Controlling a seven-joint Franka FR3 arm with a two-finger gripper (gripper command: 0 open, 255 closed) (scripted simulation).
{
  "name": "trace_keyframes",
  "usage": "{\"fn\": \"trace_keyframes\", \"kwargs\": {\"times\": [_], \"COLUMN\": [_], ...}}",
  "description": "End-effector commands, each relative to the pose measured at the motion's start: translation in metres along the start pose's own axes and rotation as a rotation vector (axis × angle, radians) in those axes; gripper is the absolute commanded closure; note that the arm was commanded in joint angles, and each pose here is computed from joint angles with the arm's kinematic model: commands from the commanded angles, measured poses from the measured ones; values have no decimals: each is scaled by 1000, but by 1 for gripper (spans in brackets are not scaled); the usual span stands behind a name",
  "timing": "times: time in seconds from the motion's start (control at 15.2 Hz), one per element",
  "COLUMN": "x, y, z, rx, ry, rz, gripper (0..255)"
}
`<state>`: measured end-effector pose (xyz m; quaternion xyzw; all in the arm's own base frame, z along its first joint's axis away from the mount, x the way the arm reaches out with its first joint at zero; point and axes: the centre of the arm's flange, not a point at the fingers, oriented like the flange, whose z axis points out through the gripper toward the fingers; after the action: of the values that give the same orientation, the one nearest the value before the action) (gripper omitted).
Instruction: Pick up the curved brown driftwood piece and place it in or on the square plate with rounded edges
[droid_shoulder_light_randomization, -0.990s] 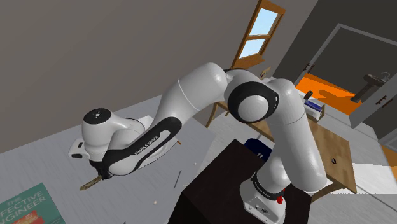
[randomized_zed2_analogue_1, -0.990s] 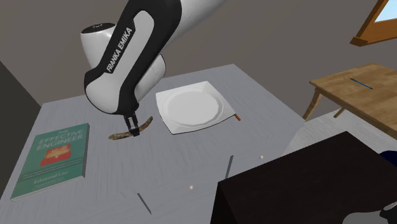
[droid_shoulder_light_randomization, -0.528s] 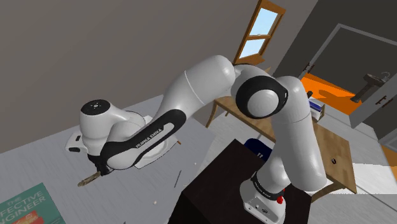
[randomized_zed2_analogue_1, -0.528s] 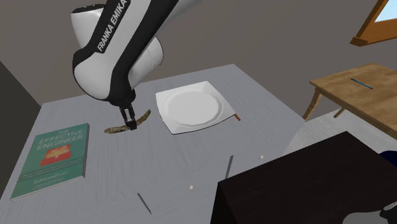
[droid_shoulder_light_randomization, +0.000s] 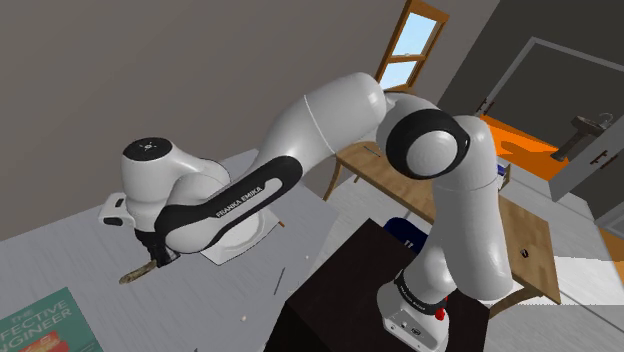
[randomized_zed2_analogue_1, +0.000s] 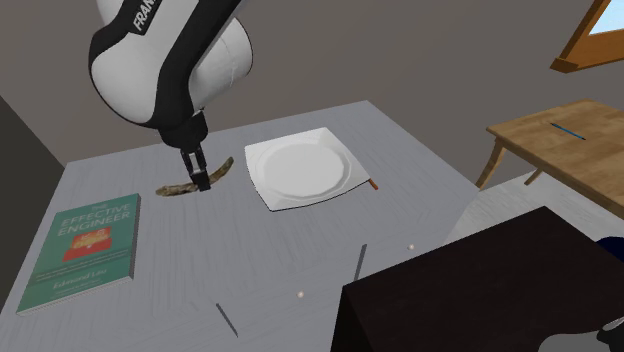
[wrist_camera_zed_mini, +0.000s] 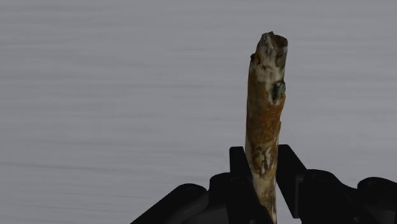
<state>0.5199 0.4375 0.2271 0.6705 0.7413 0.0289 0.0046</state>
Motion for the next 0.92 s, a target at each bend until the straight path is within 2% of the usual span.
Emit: {"fn": "trace_keyframes", "kwargs": {"times": [0.0,0.13,0.86], "x": [0,1,-143], "y": [1,1,21], "z": [-11,-18,-19], "rx": [0,0,0], "ry": [0,0,0], "rz": [0,0,0], "gripper": [255,255,255]}}
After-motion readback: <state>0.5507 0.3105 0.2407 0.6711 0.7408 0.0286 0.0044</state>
